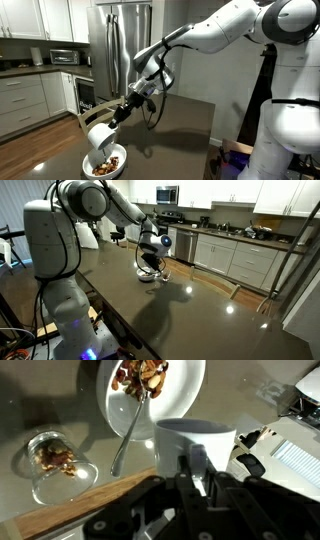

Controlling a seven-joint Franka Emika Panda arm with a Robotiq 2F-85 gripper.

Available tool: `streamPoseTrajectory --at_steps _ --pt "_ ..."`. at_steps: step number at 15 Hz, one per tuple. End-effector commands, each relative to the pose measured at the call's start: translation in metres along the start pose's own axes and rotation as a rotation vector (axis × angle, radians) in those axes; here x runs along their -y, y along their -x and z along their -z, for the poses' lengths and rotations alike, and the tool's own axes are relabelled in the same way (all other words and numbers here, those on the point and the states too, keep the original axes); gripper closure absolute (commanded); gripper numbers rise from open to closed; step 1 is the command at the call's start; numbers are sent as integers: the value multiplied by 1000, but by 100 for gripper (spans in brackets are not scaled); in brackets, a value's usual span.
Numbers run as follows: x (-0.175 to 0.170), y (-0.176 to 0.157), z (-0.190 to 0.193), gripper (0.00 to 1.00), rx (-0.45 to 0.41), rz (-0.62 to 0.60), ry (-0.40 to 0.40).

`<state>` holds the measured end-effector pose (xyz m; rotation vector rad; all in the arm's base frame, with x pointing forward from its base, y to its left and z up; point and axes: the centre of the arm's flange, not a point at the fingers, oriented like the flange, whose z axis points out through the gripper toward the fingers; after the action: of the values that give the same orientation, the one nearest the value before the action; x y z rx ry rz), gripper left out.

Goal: Pour the contents in the mug cup into the bowl

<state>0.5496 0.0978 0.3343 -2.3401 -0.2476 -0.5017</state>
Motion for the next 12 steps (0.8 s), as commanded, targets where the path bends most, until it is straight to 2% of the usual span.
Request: streamPoseTrajectory --at_steps 1,4,8,12 --pt "-1 -11 11 96 41 -81 -19" --pt "-3 -14 18 96 64 -130 -23" --pt "-4 -19 28 96 53 -184 -13" --pt "-14 -24 39 96 36 -290 14"
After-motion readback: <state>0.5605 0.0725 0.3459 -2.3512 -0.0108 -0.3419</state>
